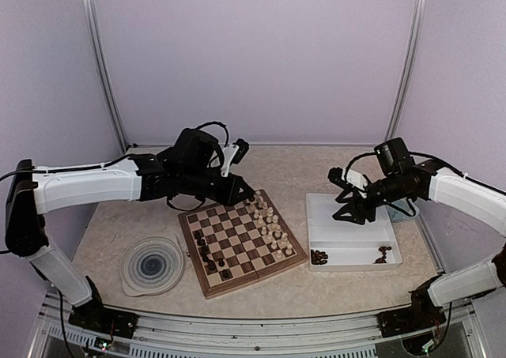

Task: Set up the chess pieces on the board
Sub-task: Place the pawn on c7.

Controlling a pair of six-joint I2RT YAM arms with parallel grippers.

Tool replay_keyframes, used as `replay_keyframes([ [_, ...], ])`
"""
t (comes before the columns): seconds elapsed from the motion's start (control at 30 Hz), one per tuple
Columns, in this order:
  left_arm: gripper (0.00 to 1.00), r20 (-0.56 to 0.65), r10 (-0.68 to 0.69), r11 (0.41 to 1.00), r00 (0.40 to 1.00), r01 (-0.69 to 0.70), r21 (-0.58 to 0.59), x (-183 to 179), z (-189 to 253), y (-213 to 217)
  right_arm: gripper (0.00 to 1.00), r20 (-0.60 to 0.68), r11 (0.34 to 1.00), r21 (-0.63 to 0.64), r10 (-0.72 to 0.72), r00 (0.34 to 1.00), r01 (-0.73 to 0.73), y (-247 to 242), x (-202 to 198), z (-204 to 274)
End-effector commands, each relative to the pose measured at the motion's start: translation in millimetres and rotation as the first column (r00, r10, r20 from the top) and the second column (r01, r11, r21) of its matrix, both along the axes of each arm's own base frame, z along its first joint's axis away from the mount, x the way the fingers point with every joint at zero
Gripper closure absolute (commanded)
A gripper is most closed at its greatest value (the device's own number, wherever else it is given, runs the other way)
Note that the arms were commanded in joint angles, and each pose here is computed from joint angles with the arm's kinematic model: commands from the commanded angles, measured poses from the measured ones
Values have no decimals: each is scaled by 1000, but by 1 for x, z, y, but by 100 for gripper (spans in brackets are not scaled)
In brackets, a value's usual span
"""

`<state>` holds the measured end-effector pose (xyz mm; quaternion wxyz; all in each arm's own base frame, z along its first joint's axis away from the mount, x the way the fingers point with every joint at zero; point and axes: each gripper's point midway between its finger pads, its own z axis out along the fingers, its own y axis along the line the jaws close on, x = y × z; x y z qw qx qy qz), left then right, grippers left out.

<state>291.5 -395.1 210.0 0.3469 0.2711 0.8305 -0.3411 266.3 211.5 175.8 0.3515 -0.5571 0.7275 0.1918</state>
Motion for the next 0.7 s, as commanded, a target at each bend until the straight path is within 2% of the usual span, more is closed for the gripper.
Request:
replay_keyframes([
  [0.0, 99, 23, 25, 932, 999, -31, 360, -17, -60, 71, 44, 25, 996, 52, -78, 997, 77, -11, 12, -9],
  [0.3, 99, -64, -41, 892, 997, 65, 447, -49, -93, 95, 45, -8, 995, 59, -76, 997, 77, -14, 13, -23],
  [0.67, 96, -55, -79, 852, 995, 96, 515, -48, -112, 89, 45, -11, 996, 51, -75, 997, 76, -16, 10, -27],
])
